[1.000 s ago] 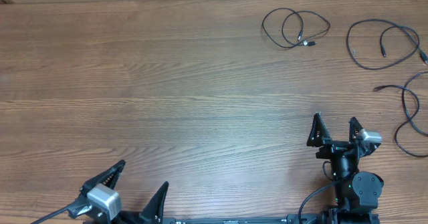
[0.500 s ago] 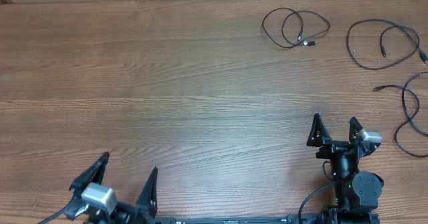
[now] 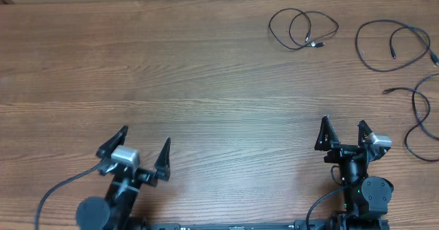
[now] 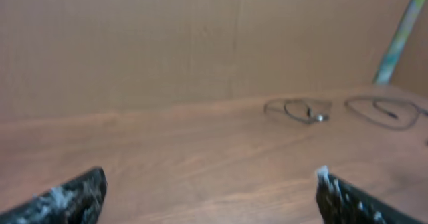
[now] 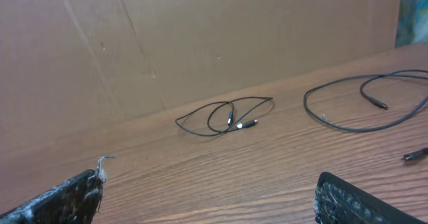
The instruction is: Untangle cables
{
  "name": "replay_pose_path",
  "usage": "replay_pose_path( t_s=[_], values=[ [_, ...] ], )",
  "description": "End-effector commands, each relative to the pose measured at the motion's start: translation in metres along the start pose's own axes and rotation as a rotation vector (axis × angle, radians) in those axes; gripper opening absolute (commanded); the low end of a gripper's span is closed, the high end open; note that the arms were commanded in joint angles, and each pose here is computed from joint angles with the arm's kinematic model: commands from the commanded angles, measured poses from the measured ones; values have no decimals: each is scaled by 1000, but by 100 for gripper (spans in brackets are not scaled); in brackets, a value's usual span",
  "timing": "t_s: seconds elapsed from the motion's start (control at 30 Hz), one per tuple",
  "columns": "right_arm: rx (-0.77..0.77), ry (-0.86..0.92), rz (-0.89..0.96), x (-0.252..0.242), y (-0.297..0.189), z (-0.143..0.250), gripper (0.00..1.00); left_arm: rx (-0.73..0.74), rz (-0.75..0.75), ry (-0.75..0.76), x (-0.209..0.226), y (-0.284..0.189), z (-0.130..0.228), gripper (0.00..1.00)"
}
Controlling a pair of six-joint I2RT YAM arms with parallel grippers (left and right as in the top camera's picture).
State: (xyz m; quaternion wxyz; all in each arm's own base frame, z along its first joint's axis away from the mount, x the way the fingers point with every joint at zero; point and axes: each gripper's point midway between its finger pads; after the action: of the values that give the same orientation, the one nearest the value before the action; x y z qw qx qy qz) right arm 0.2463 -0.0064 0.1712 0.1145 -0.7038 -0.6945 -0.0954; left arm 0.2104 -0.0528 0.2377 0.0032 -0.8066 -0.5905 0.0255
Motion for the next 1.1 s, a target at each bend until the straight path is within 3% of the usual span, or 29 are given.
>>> replay_pose_path(
  t_s=[0.0,0.27,0.57,1.07],
  values=[
    [-9,-1,9,-2,0,0,100,14,-19,18,8,12,28,100],
    [-9,-1,9,-2,0,0,100,-43,-113,33,30,28,60,100],
    [-9,-1,9,-2,0,0,100,21,-411,8,80,15,76,100],
    [-9,-1,9,-2,0,0,100,27,-380,18,75,17,77,100]
  ],
)
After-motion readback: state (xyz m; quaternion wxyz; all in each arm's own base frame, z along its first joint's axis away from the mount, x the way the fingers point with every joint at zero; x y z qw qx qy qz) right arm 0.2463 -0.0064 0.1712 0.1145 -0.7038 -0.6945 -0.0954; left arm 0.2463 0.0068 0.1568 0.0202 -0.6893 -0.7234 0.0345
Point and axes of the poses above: each gripper's point midway between its finger pads, its own y axis out along the fingers, its own x axis along the line the jaws close on, z = x × y, and after that the axes turned 1 degree about y, right-handed
